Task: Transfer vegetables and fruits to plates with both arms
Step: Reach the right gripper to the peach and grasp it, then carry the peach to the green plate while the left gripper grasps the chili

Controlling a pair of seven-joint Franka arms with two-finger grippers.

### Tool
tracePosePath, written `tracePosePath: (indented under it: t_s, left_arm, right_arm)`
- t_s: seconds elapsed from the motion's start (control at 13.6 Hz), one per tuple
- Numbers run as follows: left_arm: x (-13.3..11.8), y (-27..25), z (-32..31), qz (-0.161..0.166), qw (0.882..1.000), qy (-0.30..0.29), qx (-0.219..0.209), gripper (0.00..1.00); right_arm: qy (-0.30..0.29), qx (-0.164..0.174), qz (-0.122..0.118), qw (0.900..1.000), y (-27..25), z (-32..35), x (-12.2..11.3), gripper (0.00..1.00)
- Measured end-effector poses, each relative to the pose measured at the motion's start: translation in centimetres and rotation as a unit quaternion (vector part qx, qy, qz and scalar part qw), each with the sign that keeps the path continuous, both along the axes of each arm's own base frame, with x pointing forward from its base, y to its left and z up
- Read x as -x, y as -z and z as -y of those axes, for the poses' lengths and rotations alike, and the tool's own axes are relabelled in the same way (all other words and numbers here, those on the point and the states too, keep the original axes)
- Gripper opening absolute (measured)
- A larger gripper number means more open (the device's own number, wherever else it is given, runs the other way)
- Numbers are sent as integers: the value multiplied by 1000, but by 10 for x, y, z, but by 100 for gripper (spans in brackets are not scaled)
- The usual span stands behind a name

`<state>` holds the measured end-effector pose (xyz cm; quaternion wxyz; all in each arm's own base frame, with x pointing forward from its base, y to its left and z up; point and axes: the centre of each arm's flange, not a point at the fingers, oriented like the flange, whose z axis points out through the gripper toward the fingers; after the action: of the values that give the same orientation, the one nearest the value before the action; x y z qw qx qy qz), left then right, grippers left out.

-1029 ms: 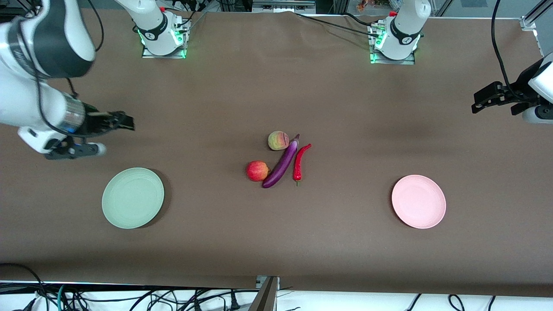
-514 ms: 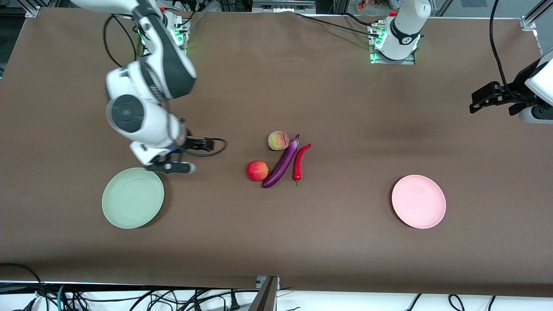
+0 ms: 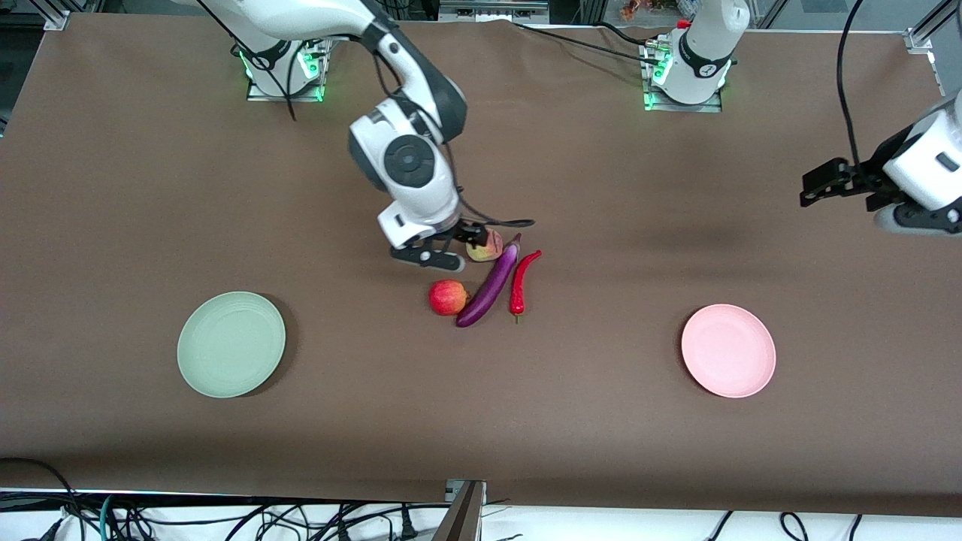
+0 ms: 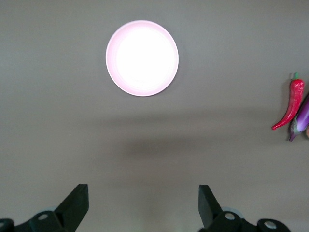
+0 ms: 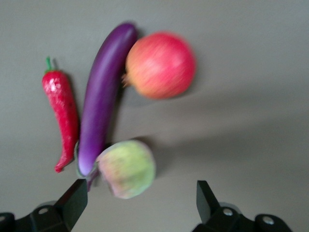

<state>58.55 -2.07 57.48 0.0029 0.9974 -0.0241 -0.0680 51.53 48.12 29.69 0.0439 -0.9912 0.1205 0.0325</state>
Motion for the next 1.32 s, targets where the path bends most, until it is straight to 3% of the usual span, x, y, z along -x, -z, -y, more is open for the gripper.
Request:
tracePosePath:
  t_s: [0.22, 0.44, 0.73, 1.03, 1.32]
  left_arm:
    - [-15, 39, 2, -33, 999, 2, -1, 100]
    - [-18, 51, 29, -43, 999, 11, 6, 100]
    - [-20, 81, 105, -70, 996, -46, 39, 100]
    - [-58, 173, 150, -55, 992, -75, 82, 100]
    - [-61, 233, 217, -39, 993, -65, 88, 100]
  right_arm:
    - [-3, 2, -4, 1000, 29, -21, 18, 100]
    - [-13, 10, -11, 1000, 54, -33, 32, 100]
    - [-12, 16, -15, 1000, 76, -32, 32, 100]
    - [-12, 20, -18, 1000, 88, -31, 33, 100]
    - [-20, 14, -13, 1000, 97, -41, 41, 100]
